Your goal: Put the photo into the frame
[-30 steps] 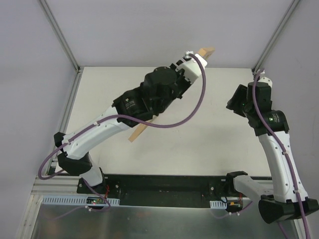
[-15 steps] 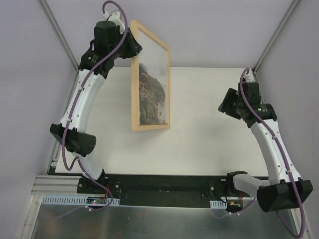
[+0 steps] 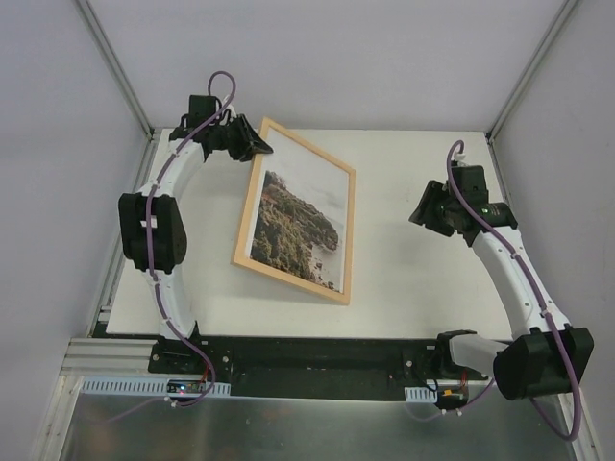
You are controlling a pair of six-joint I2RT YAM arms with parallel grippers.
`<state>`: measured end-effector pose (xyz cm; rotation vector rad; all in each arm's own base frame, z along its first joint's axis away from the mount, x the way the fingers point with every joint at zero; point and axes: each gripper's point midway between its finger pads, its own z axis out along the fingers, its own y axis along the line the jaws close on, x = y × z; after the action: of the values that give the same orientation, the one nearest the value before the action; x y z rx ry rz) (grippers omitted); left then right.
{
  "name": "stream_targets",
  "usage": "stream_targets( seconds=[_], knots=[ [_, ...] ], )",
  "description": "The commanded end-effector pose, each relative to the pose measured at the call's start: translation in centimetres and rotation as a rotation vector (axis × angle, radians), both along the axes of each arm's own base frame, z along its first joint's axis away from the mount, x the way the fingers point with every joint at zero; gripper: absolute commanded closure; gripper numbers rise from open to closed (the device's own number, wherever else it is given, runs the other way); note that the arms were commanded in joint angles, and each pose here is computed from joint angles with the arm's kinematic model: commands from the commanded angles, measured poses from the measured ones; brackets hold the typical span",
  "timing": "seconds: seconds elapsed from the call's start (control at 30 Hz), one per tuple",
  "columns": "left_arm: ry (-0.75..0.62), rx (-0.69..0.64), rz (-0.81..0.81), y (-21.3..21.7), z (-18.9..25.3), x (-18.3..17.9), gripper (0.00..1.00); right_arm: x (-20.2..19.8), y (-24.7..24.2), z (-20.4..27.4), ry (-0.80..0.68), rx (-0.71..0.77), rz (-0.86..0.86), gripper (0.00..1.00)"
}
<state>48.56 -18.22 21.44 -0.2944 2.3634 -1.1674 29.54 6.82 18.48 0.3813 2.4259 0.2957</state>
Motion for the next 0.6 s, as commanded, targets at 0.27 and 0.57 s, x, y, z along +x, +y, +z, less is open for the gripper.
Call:
stream_targets(
  seconds=[0.27,0.57],
  knots=[
    [0.01,-0.246,0.033,-1.2,-7.7,-1.5,1.0,1.7,2.3,-2.8,-0.008,0.081,0.109,0.52],
    [0.078,-0.247,0.046,-1.2,-12.0,-0.9,0.82,1.9,2.6,-4.5,0.005,0.101,0.122,0.52]
  ],
)
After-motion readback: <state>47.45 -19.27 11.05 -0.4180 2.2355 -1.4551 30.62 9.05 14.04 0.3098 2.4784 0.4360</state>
